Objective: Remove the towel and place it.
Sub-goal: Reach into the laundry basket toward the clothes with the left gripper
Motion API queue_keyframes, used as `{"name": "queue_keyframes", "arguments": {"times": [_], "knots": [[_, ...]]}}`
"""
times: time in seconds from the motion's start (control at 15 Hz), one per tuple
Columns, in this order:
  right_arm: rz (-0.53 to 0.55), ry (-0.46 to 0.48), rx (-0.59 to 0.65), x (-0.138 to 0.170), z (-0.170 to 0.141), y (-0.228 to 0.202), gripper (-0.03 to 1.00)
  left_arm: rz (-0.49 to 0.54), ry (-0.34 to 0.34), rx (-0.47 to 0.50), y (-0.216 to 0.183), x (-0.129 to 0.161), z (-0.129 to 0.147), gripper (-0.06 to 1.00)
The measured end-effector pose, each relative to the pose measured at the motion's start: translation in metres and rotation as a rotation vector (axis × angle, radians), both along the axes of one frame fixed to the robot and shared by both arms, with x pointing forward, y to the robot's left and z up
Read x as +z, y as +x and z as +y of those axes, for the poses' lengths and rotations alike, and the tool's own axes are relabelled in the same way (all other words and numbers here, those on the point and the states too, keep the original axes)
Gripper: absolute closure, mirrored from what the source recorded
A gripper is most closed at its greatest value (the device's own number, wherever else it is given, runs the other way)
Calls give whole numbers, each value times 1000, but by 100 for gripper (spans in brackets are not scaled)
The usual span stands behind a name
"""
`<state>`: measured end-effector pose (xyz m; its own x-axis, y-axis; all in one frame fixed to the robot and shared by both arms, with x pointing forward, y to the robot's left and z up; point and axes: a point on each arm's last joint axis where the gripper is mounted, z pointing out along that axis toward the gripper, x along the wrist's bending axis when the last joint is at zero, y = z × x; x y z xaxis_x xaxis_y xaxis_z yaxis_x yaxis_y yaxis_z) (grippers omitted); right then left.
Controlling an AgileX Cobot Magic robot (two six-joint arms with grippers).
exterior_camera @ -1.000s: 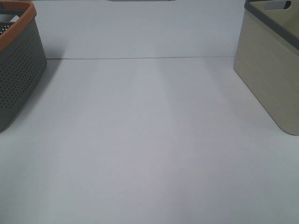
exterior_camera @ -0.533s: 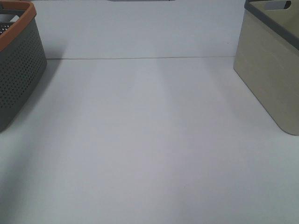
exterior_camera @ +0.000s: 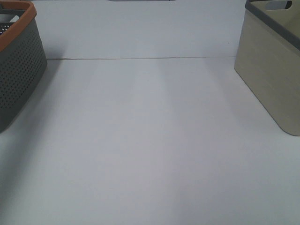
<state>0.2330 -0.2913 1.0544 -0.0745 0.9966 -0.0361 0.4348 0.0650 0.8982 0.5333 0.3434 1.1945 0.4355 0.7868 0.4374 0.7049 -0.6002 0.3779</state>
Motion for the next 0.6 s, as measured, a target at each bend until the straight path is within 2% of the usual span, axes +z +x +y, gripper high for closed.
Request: {"name": "queue_keyframes", "arguments": {"times": [0.2,0.33,0.4,0.47,0.6], "knots": [[0,0,0,0,0,0,27,138,30,-53,43,-42,30,-5],[0,0,0,0,0,0,27,170,12,-76,58,-63,44,-5],[0,0,0,0,0,0,27,126,2,-113,80,-86,60,-5],[0,0,0,0,0,0,27,98,-6,-125,89,-97,67,-5],[0,0,0,0,0,0,27,107,9,-158,107,-122,79,-5]]}}
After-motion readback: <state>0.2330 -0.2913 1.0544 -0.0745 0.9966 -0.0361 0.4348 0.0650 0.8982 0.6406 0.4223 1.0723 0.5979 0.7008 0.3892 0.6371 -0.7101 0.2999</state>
